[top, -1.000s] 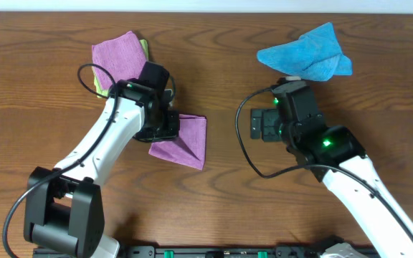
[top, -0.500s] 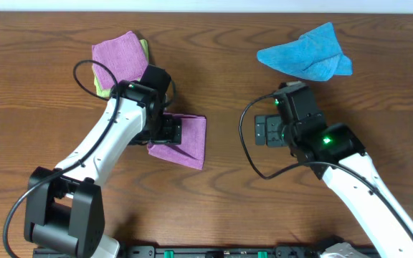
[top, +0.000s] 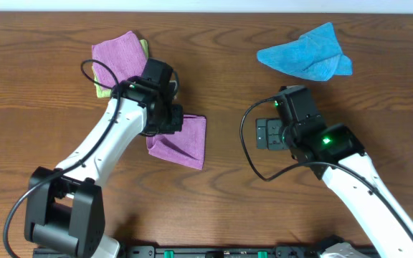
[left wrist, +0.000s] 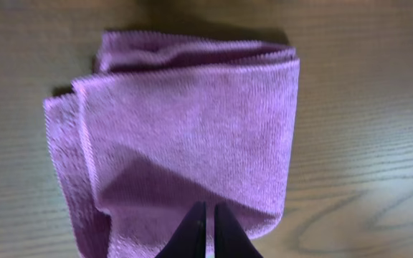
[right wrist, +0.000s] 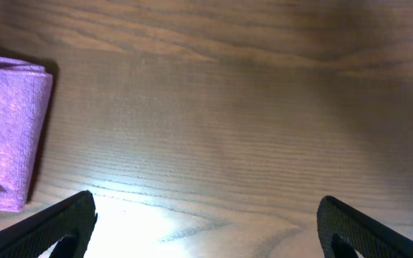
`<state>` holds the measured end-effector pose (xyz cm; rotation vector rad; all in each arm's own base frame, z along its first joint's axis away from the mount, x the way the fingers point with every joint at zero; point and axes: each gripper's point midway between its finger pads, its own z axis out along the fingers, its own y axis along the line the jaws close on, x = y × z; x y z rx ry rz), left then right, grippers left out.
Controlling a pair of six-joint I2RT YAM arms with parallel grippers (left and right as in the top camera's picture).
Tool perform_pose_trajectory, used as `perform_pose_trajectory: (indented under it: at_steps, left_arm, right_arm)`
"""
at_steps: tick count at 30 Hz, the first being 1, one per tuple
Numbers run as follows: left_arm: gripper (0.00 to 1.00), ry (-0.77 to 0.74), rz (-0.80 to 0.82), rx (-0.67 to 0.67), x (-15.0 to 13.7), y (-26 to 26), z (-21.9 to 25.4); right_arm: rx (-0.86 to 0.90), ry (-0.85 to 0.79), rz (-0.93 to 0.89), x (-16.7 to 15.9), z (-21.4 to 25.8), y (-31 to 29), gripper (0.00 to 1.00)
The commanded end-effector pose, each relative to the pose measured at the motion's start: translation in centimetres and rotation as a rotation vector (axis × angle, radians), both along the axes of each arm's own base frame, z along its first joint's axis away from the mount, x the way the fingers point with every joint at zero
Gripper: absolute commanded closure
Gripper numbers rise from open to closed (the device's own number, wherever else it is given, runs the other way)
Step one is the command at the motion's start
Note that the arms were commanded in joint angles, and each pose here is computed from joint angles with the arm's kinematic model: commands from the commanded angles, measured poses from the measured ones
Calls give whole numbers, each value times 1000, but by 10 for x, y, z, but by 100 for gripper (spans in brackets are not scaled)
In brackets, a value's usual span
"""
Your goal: Fold the cloth
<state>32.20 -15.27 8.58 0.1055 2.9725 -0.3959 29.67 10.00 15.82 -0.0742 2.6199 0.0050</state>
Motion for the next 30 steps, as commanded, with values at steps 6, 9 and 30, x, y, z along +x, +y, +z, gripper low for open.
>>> perform_pose_trajectory:
  at_steps: [6, 9, 30]
  left_arm:
    - [94, 95, -14, 192, -36, 13, -43]
    - [94, 108, 19, 273, -42, 28, -48]
    - [94, 167, 67, 349, -74, 40, -76]
  right_arm:
    - [-16, 33, -29, -7, -13, -8, 2]
    - [-15, 33, -29, -7, -13, -8, 2]
    - [-18, 22, -32, -5, -12, -8, 1]
